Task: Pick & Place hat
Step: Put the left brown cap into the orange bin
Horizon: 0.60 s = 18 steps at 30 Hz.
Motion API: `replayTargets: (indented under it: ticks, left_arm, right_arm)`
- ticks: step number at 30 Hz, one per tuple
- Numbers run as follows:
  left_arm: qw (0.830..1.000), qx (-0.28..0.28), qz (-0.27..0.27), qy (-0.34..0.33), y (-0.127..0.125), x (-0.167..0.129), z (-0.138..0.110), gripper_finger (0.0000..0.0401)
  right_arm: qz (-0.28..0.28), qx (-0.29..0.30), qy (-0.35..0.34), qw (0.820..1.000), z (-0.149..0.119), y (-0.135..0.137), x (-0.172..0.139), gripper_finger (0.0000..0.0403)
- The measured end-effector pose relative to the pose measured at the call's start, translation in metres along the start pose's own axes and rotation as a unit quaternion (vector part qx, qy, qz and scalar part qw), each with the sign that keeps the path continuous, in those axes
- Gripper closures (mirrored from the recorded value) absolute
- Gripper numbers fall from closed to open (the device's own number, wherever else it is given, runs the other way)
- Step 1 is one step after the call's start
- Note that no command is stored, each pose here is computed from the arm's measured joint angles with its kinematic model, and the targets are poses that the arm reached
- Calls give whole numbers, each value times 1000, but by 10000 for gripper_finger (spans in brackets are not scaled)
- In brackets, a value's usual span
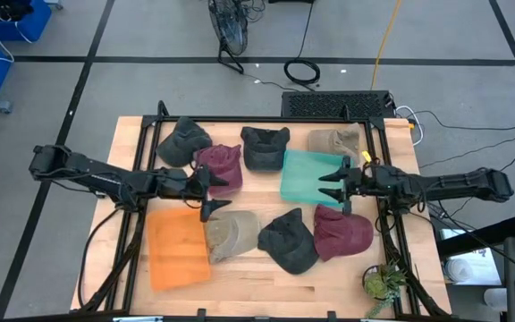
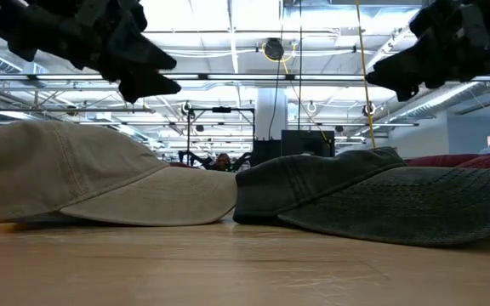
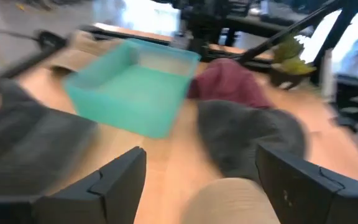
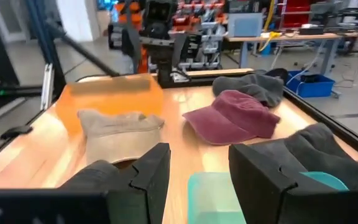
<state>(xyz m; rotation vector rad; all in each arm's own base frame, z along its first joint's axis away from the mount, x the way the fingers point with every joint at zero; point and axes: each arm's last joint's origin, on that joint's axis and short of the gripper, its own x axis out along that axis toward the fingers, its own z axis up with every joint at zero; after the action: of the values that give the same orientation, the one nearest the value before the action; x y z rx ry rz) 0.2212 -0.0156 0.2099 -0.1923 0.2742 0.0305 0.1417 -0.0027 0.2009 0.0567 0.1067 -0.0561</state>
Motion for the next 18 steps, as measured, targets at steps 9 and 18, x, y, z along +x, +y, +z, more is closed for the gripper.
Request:
replayTargets:
  ticks: [9,18]
  left_arm:
    - [998,26,-27,54,-42,11,42,162]
    - [997,38,-28,61,-75,66,47,171]
  right_arm:
    - [-16,-72,25,997,-3,2,16,250]
    - [-61,-73,-57,994,15,-2,12,250]
